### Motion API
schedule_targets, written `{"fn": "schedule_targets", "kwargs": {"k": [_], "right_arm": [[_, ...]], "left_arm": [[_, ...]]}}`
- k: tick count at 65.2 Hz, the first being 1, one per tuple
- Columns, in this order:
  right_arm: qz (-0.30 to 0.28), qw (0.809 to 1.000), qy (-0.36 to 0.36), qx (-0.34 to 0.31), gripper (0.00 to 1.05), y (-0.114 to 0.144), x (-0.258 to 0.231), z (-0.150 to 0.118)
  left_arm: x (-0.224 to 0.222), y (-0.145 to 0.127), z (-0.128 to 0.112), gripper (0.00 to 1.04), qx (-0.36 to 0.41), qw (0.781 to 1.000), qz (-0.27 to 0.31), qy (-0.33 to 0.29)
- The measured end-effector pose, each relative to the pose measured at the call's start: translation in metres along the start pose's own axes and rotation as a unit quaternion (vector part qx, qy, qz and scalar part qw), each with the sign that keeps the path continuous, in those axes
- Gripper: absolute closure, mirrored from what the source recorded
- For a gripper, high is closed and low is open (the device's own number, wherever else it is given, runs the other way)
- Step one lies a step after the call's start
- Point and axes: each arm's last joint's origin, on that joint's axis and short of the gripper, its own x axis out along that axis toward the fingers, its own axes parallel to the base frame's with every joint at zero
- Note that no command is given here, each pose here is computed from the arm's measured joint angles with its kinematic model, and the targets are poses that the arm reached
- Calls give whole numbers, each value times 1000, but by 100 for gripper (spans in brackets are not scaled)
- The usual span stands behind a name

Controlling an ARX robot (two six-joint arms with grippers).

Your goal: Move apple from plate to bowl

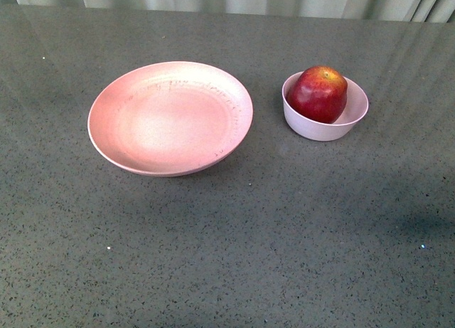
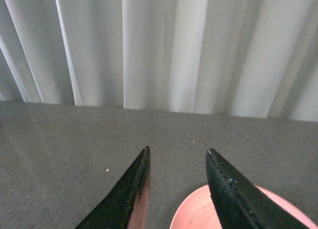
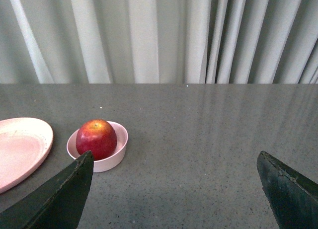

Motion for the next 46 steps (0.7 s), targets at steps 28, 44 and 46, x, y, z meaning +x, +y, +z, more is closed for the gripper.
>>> {"fn": "schedule_targets", "kwargs": {"k": [28,44,46], "right_arm": [[0,1000,0,0,9,0,0,0],[0,1000,0,0,9,0,0,0],[0,1000,0,0,9,0,0,0]], "left_arm": [[-68,48,-14,103,8,1000,2,7],[-97,61,-23,103,8,1000,3,7],[-101,63,-22,103,8,1000,4,7]]}}
